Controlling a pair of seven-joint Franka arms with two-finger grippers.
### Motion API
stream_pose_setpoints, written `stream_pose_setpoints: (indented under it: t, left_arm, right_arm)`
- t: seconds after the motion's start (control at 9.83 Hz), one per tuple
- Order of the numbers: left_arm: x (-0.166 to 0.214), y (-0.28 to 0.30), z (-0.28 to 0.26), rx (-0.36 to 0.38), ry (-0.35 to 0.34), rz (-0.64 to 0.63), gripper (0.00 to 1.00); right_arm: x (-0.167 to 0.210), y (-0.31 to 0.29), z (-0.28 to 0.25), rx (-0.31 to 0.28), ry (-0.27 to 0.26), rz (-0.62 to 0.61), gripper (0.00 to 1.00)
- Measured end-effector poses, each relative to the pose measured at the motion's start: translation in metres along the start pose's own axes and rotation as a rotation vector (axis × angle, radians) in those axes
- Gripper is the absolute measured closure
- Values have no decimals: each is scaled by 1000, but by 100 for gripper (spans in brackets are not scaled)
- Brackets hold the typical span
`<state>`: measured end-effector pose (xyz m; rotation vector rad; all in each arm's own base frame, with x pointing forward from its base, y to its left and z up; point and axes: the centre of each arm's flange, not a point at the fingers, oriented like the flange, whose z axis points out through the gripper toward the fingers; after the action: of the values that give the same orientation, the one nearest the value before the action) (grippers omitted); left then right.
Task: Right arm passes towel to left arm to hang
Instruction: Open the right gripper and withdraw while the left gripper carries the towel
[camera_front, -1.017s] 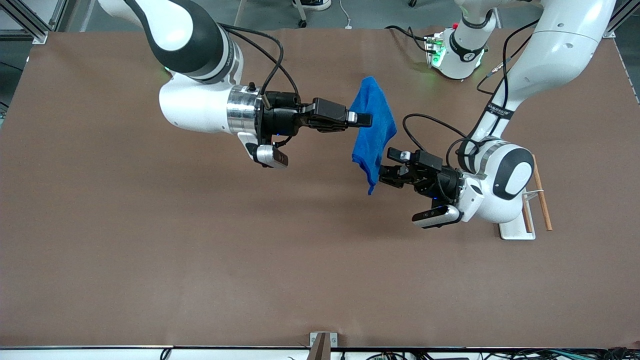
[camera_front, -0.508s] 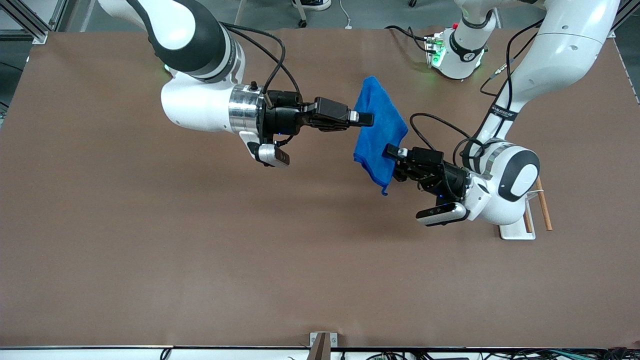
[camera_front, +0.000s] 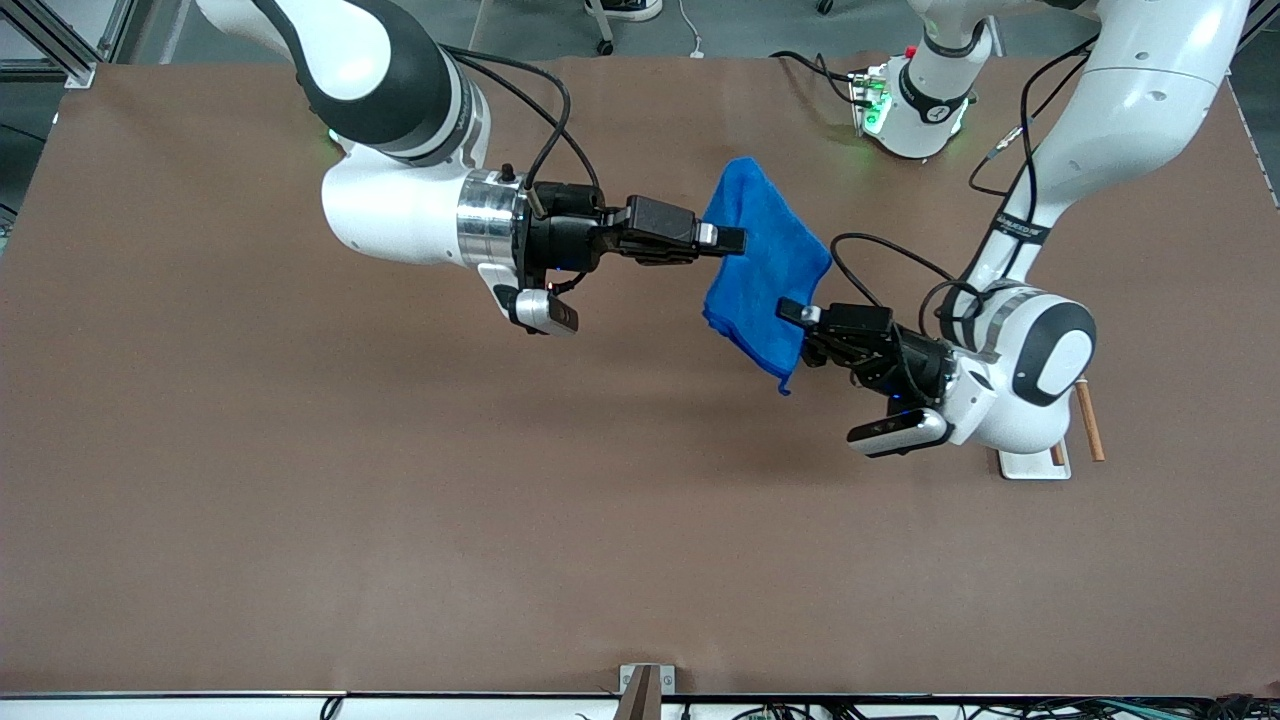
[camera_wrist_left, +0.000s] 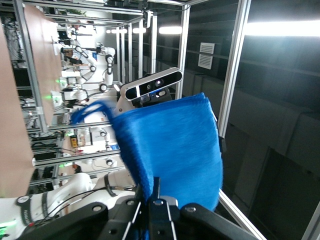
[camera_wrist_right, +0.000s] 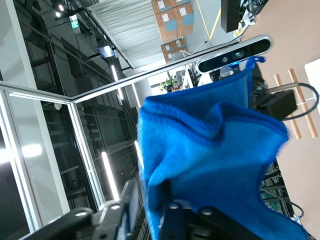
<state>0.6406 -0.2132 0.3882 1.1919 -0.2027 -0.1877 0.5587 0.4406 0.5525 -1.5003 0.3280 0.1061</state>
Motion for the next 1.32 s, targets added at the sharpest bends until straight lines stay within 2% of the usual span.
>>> stream_pose_setpoints:
  t: [0.1, 0.2, 0.41, 0.51, 0.61, 0.71, 0.92, 1.12, 1.32]
  left_arm:
    - [2, 11, -13, 26, 0, -7, 97]
    - [5, 23, -21, 52, -8, -18, 97]
    - [9, 40, -25, 103, -25, -30, 97]
    - [9, 45, -33, 136, -23, -46, 97]
    - [8, 50, -47, 199, -23, -74, 97]
    - [7, 59, -63, 297, -29, -116, 97]
    - [8, 90, -77, 502, -13, -233, 97]
    - [6, 113, -74, 752, 53, -340, 97]
    - [-4, 128, -75, 989, 97, -415, 97]
  right_arm:
    - [5, 2, -4, -6, 26, -1, 50]
    - [13, 9, -9, -39, 62, -17, 33]
    - [26, 57, -20, -190, 91, -50, 3]
    - [34, 90, -30, -271, 110, -49, 0]
    - [47, 120, -49, -341, 174, -36, 0]
    - [57, 142, -69, -392, 251, -24, 0]
    - [78, 157, -107, -438, 325, -20, 0]
    - [98, 155, -138, -519, 346, -116, 0]
    - [115, 148, -162, -653, 337, -258, 0]
